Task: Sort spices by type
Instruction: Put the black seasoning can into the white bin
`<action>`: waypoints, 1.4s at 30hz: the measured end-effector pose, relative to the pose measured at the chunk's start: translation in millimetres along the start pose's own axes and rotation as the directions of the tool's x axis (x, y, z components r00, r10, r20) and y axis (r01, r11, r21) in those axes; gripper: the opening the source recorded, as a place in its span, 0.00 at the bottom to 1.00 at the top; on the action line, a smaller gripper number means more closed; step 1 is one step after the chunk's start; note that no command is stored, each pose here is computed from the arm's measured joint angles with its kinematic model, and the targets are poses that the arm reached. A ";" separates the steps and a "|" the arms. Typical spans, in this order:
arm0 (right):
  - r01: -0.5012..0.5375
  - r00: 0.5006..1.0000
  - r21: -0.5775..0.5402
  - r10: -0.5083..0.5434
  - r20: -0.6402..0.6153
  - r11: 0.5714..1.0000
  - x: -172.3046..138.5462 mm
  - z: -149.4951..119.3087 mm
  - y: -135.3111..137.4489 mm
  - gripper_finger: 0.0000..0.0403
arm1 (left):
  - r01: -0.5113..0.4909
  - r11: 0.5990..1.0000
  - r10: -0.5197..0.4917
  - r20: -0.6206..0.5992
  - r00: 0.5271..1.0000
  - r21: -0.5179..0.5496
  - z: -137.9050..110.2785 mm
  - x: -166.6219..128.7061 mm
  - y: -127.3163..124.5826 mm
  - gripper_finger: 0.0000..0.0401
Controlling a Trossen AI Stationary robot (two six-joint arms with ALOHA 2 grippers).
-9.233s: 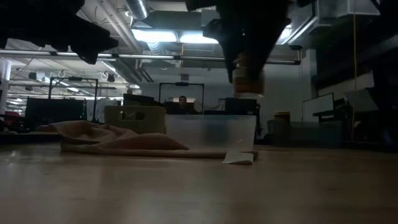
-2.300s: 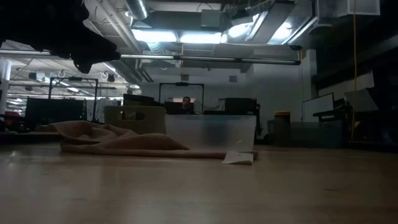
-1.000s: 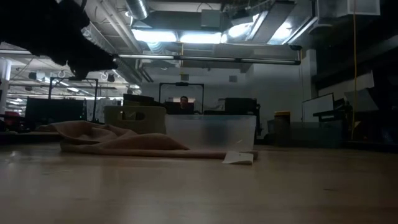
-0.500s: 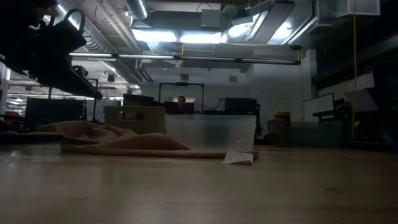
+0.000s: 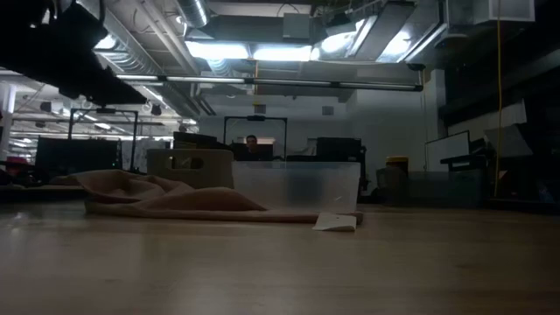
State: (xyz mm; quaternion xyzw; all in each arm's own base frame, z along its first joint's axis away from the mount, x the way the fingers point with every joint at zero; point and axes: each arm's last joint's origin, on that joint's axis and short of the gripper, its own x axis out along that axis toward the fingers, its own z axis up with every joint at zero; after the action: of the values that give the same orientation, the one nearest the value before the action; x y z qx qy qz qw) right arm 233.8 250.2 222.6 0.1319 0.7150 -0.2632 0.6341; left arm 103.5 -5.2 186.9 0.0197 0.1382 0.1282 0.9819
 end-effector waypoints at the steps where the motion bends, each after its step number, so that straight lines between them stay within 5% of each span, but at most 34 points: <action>1: 0.000 1.000 -0.002 0.000 0.000 1.000 0.0 0.0 0.0 0.71 | 0.008 1.000 -0.008 0.021 1.000 -0.010 -1.5 -2.2 1.2 0.32; 6: -0.001 1.000 -0.003 0.001 0.000 1.000 0.0 0.0 0.1 0.71 | 0.043 0.997 -0.037 0.100 0.994 -0.066 -18.3 -6.6 3.8 0.32; 16: -0.010 1.000 -0.007 0.010 -0.002 1.000 -0.2 0.0 0.8 0.71 | 0.101 0.987 -0.077 0.184 0.980 -0.126 -14.2 -9.1 3.5 0.32; 24: -0.025 1.000 -0.008 0.025 0.007 1.000 -0.2 0.5 2.3 0.71 | 0.297 0.952 -0.280 0.172 0.944 -0.078 -15.3 -10.0 -2.5 0.32; 42: -0.080 0.997 -0.009 0.080 0.022 0.997 -0.5 1.6 7.7 0.71 | 0.292 0.953 -0.282 0.129 0.951 -0.074 -18.9 -9.6 -2.5 0.32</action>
State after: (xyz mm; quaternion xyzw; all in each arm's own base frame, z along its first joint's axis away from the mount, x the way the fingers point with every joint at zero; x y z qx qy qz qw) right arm 239.3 255.7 221.4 0.1548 0.7030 -0.2362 0.6527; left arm 90.0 -10.0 171.1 -0.0385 0.0759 -0.0111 0.9963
